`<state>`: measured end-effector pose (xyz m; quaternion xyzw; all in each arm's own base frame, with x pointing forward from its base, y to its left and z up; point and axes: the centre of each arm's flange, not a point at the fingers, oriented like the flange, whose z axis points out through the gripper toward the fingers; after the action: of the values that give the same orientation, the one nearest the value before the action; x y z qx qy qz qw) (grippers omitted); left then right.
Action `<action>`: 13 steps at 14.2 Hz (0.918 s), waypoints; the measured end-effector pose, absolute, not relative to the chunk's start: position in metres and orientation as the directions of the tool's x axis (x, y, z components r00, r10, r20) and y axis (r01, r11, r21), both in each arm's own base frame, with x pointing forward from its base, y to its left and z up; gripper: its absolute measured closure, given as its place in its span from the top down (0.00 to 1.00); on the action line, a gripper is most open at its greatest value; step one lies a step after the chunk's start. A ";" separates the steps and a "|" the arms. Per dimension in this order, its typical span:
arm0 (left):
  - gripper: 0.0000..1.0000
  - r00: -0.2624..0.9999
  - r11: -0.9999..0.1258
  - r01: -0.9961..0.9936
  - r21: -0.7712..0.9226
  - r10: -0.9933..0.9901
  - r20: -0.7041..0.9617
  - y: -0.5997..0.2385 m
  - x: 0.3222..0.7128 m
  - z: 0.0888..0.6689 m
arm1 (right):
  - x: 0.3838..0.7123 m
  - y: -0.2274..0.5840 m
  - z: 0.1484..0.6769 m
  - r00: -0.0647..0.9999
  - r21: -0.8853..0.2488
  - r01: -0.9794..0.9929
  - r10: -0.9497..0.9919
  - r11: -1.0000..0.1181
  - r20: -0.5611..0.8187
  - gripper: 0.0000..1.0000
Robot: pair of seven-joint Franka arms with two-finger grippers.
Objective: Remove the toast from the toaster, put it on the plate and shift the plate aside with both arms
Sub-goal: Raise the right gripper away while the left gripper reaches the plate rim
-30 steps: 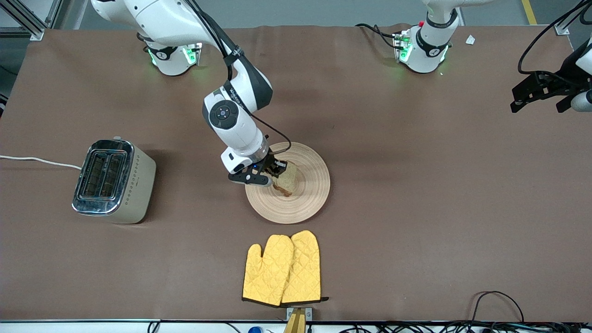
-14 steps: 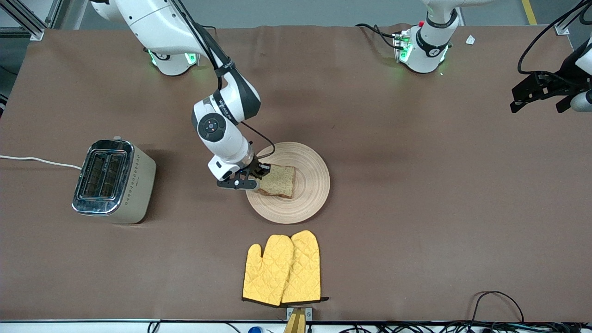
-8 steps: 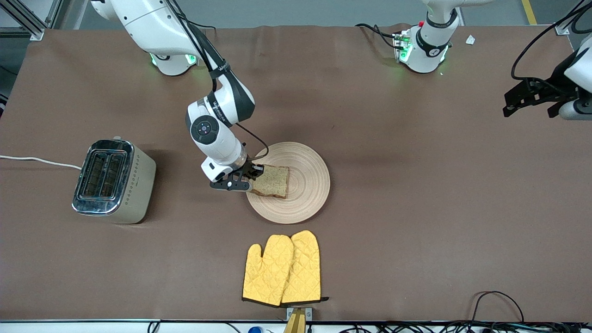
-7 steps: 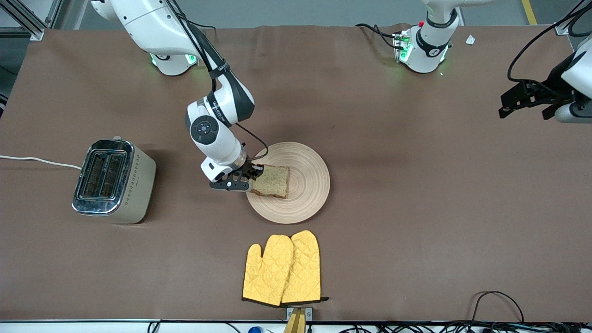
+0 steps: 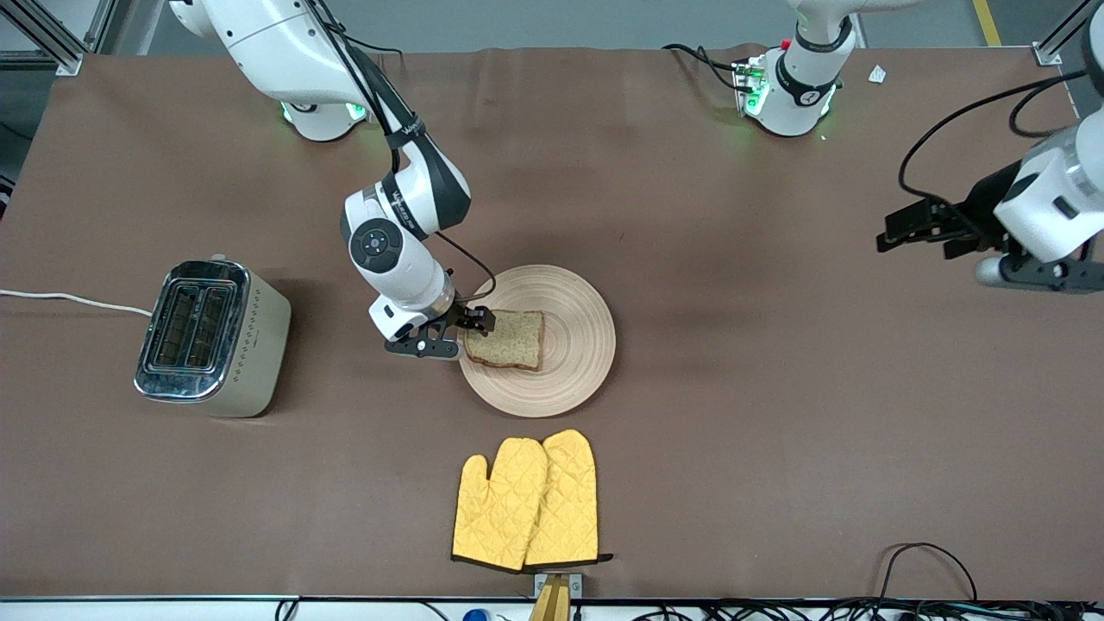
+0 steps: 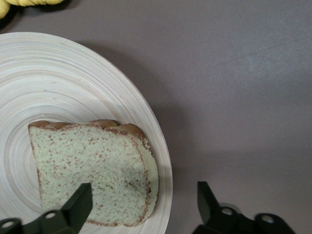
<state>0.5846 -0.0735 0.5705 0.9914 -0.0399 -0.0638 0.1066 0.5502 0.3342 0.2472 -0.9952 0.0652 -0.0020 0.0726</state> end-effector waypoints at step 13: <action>1.00 0.955 -0.724 -0.136 0.676 -0.278 -0.105 -0.153 0.648 0.312 | 0.588 0.184 0.398 0.961 -0.160 -0.277 -0.273 -0.947 -0.043 1.00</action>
<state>0.6478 -0.1528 0.3116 0.9230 -0.1123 -0.1001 0.3542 0.5878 0.1838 0.3977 -0.9867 0.1393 0.0104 0.0827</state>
